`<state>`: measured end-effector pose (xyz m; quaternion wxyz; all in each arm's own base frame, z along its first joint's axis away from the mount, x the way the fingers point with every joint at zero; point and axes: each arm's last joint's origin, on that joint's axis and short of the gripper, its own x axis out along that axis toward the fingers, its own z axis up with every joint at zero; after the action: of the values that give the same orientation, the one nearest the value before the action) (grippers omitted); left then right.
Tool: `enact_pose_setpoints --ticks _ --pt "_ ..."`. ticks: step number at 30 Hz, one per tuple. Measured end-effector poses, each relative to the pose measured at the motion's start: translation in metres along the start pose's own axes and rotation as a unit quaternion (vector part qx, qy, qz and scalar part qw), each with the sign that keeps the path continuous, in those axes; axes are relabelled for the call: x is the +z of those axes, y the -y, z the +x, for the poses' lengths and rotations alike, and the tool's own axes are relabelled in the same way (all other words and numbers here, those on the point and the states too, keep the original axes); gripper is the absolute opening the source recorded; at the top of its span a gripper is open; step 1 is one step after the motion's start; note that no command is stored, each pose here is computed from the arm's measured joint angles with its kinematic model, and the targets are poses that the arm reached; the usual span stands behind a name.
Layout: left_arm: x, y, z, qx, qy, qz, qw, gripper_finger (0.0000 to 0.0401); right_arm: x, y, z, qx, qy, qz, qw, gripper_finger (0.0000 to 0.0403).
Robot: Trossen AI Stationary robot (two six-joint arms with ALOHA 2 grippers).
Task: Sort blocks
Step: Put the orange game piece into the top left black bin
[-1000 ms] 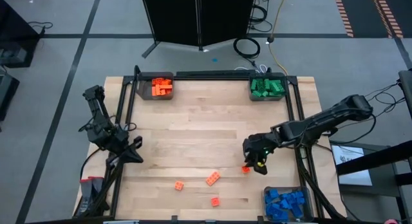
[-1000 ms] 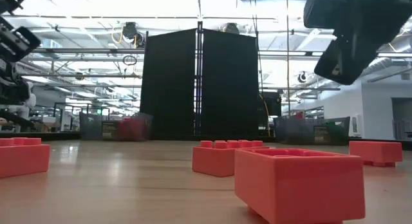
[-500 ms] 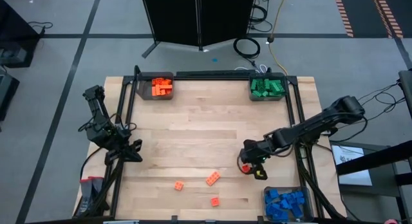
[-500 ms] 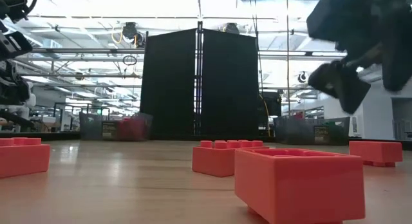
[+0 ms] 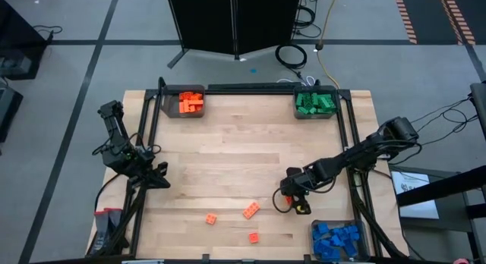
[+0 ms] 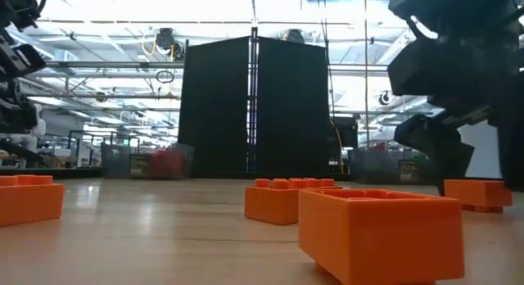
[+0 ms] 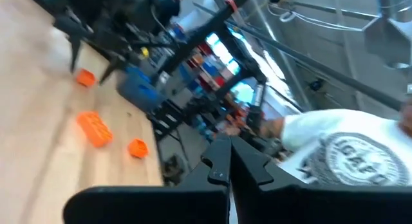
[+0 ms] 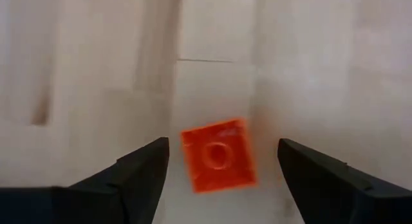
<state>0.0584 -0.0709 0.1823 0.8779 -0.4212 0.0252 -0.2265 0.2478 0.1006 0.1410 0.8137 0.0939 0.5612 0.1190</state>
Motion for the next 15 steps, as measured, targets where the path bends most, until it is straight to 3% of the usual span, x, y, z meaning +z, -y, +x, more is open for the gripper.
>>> enact_pose_setpoints --ticks 6,15 --pt "0.002 -0.002 0.000 0.035 0.028 0.050 0.998 0.0000 0.000 0.004 0.006 -0.057 0.014 0.020 0.998 0.0249" --pt "0.002 -0.003 0.000 0.051 0.035 0.110 0.992 0.0000 0.002 0.007 0.014 -0.069 0.019 0.046 0.996 0.0122"
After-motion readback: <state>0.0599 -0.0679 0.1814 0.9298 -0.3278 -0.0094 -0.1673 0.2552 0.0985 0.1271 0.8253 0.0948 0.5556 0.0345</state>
